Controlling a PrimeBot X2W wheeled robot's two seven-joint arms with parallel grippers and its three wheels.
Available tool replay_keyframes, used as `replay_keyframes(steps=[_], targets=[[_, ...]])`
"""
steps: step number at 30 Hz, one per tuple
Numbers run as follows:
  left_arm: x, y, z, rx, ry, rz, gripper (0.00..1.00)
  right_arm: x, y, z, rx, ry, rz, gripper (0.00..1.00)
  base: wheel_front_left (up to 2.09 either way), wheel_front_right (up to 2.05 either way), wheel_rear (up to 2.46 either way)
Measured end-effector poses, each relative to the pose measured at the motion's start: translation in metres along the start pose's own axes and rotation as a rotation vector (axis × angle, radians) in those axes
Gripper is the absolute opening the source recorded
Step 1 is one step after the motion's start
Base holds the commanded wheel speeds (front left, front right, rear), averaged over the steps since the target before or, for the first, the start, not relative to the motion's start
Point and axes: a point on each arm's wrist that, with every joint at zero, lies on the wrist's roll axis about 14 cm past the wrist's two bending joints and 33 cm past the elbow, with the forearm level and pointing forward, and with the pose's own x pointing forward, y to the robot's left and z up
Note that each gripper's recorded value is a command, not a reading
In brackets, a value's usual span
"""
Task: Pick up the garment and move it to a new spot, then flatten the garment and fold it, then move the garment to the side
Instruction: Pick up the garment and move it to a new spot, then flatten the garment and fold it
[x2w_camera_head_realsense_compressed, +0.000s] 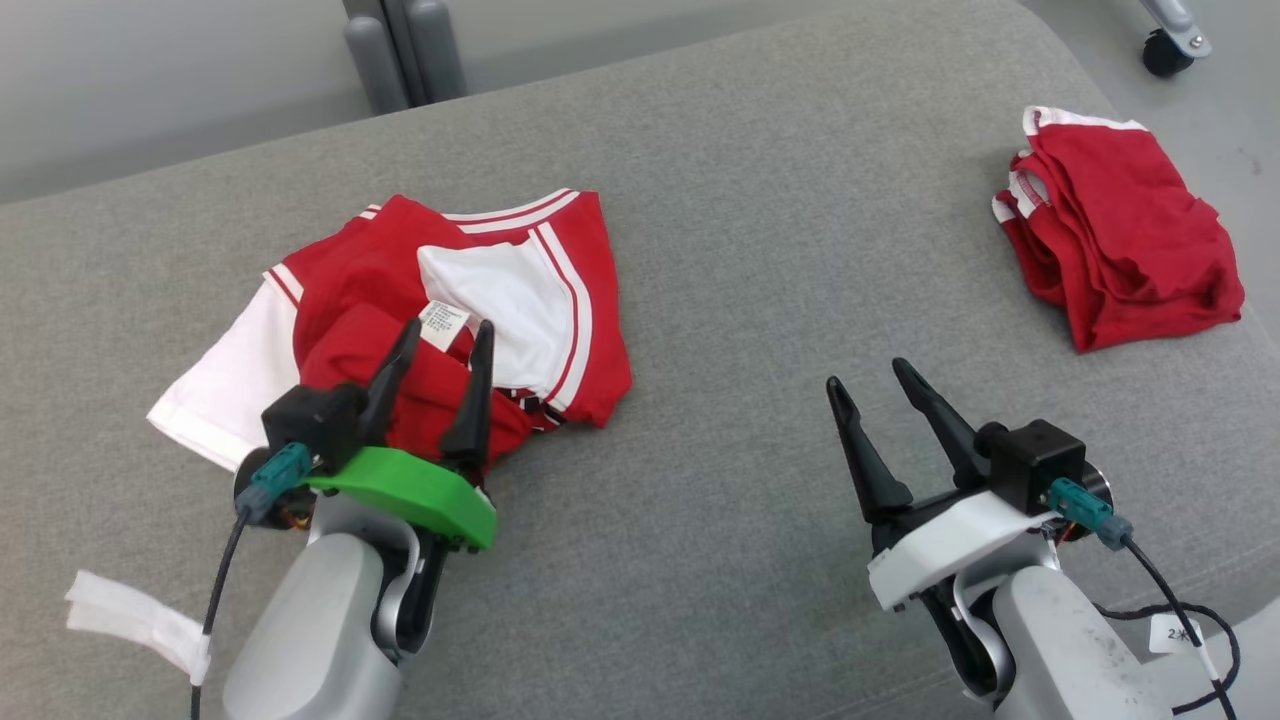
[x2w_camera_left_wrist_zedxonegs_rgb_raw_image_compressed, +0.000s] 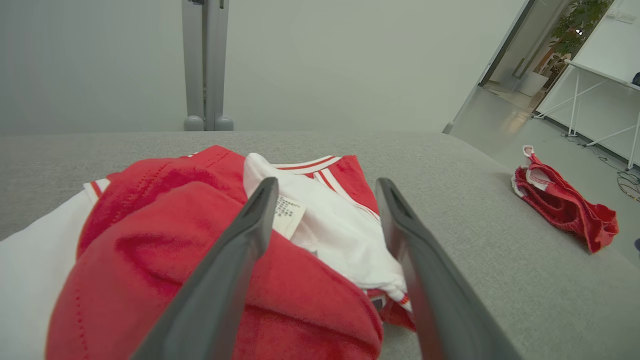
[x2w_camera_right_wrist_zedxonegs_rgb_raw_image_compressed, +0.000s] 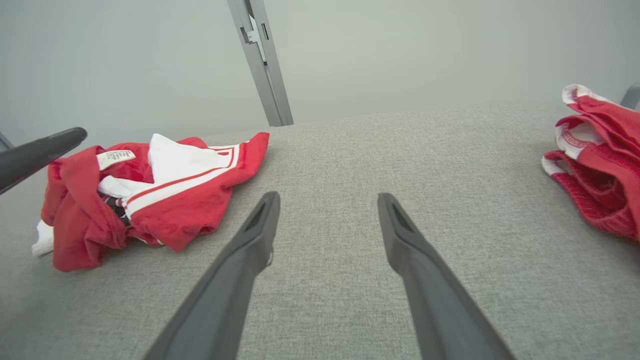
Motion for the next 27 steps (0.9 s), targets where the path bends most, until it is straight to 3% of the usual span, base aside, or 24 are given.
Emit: replay_keyframes(steps=[9, 17, 22, 27], targets=[[-0.062, 0.059, 0.021, 0.087, -0.072, 0.244, 1.0, -0.011, 0.012, -0.003, 0.013, 0.007, 0.025, 1.0, 0.0, 0.0, 0.0], [-0.128, 0.082, 0.013, 0.114, -0.068, 0.402, 1.0, -0.027, 0.025, -0.011, 0.019, 0.033, 0.052, 1.0, 0.0, 0.0, 0.0], [-0.154, 0.09, 0.001, 0.114, -0.038, 0.459, 1.0, -0.029, 0.03, -0.016, 0.015, 0.047, 0.067, 1.0, 0.0, 0.0, 0.0], [-0.151, 0.092, -0.002, 0.091, -0.035, 0.461, 1.0, -0.02, 0.035, -0.02, 0.006, 0.06, 0.088, 1.0, 0.0, 0.0, 0.0]])
